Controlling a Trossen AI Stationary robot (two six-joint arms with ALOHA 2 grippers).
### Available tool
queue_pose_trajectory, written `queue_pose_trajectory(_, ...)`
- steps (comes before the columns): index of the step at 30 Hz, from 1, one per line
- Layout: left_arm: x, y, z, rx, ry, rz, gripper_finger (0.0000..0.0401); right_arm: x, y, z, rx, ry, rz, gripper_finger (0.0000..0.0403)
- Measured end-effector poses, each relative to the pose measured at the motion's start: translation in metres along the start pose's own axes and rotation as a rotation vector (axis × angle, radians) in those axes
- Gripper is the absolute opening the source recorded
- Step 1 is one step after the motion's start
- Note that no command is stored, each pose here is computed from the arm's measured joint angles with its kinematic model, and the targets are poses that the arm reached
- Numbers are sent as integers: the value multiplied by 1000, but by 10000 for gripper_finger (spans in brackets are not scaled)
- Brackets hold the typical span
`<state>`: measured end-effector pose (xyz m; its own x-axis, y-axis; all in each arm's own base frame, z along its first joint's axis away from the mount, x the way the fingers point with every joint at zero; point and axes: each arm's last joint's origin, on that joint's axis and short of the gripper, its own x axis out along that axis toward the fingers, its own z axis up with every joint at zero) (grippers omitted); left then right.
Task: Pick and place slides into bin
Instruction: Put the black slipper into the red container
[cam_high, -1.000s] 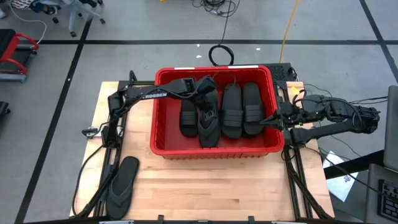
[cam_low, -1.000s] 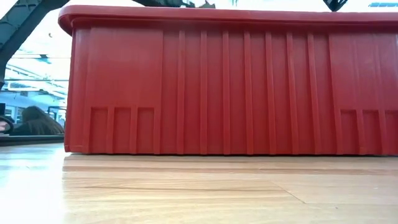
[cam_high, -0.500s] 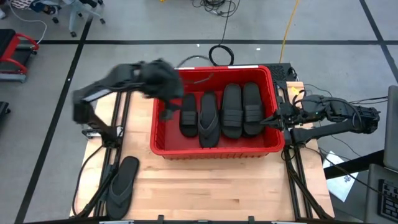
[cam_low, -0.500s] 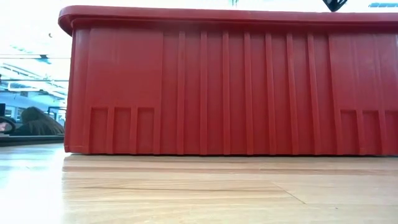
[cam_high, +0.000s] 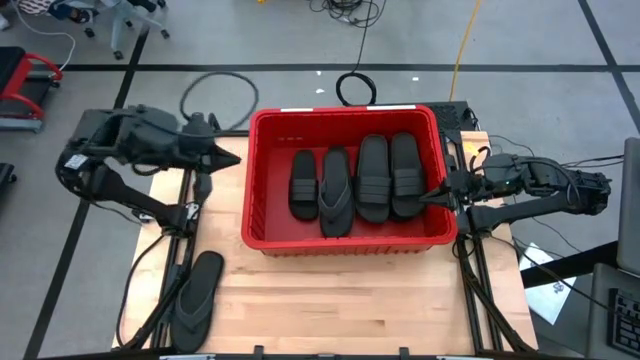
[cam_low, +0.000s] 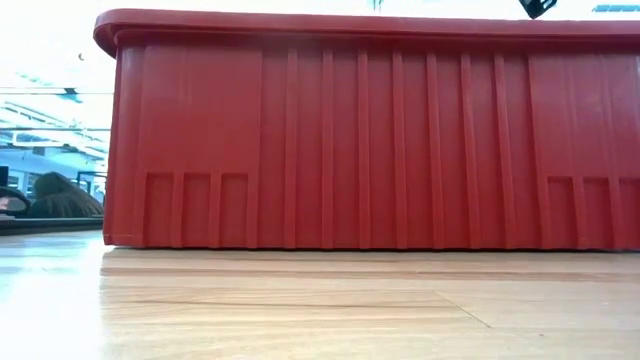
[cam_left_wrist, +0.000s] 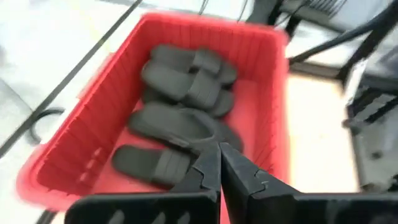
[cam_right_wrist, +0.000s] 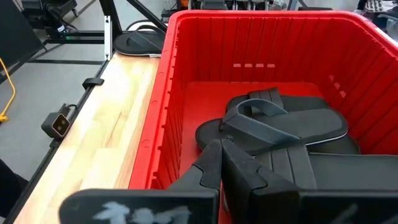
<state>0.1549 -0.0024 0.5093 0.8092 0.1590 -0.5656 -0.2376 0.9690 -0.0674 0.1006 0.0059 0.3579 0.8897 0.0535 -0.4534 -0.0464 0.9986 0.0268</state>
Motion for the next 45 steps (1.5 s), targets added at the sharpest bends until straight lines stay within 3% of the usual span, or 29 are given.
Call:
queue_pose_trajectory(4, 6, -13, -9, -16, 31, -108, 1, 0, 0, 0, 9, 1, 0, 0)
queue_pose_trajectory(10, 63, -49, -63, -70, 423, -199, 0, 0, 0, 0, 10, 0, 0, 0)
queue_pose_trajectory(12, 76, -62, -86, -90, 496, -231, 0, 0, 0, 0, 11, 0, 0, 0)
queue_pose_trajectory(15, 80, -78, -119, -149, 528, -237, 0, 0, 0, 0, 11, 1, 0, 0)
queue_pose_trajectory(18, 72, -88, -149, -267, 477, -233, 0, 0, 0, 0, 27, 1, 0, 0)
queue_pose_trajectory(21, 67, -98, -172, -373, 450, -325, 0, 0, 0, 0, 30, 1, 0, 0)
queue_pose_trajectory(26, 77, -117, -219, -465, 673, -417, 4, 0, -1, 0, 12, 1, -19, 0)
queue_pose_trajectory(30, 79, -134, -254, -519, 877, -565, 18, 0, -2, 0, 11, -1, -56, 0)
queue_pose_trajectory(35, 80, -132, -286, -655, 1015, -452, 62, 0, -2, 0, 30, -2, -56, 0)
queue_pose_trajectory(40, 85, -130, -292, -725, 934, -389, 136, 0, -2, 0, 66, -3, -56, 0)
queue_pose_trajectory(45, 87, -129, -294, -675, 877, -359, 223, 0, -2, 0, 67, -6, -55, 0)
